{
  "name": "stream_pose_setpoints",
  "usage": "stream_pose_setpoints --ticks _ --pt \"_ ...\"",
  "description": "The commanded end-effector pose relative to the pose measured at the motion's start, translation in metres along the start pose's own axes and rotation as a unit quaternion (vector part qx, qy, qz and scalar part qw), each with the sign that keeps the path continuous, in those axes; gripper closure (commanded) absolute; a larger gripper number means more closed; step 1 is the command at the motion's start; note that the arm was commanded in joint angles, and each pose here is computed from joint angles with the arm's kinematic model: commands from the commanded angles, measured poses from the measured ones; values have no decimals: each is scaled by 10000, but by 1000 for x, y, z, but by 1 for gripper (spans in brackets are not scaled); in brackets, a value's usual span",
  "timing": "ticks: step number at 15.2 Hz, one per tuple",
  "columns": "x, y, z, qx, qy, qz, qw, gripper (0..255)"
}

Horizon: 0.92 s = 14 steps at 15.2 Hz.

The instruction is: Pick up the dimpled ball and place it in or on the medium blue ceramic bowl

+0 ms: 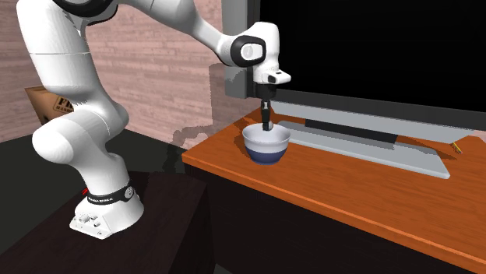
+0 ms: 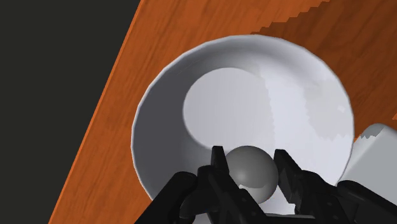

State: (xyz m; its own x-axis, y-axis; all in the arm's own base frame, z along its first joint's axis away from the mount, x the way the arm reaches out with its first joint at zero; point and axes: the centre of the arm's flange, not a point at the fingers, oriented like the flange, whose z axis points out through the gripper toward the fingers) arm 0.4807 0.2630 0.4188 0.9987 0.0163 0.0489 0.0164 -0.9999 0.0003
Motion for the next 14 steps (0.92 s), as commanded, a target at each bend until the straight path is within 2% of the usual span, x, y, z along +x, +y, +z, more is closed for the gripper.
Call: stream_pose_setpoints --ticks 1,8,9,14 --pt "-1 0 6 1 3 -1 10000 255" --pt "-1 0 6 1 3 -1 10000 255" --pt "-1 0 6 1 3 -1 10000 0" --pt "-1 0 6 1 3 -1 10000 0"
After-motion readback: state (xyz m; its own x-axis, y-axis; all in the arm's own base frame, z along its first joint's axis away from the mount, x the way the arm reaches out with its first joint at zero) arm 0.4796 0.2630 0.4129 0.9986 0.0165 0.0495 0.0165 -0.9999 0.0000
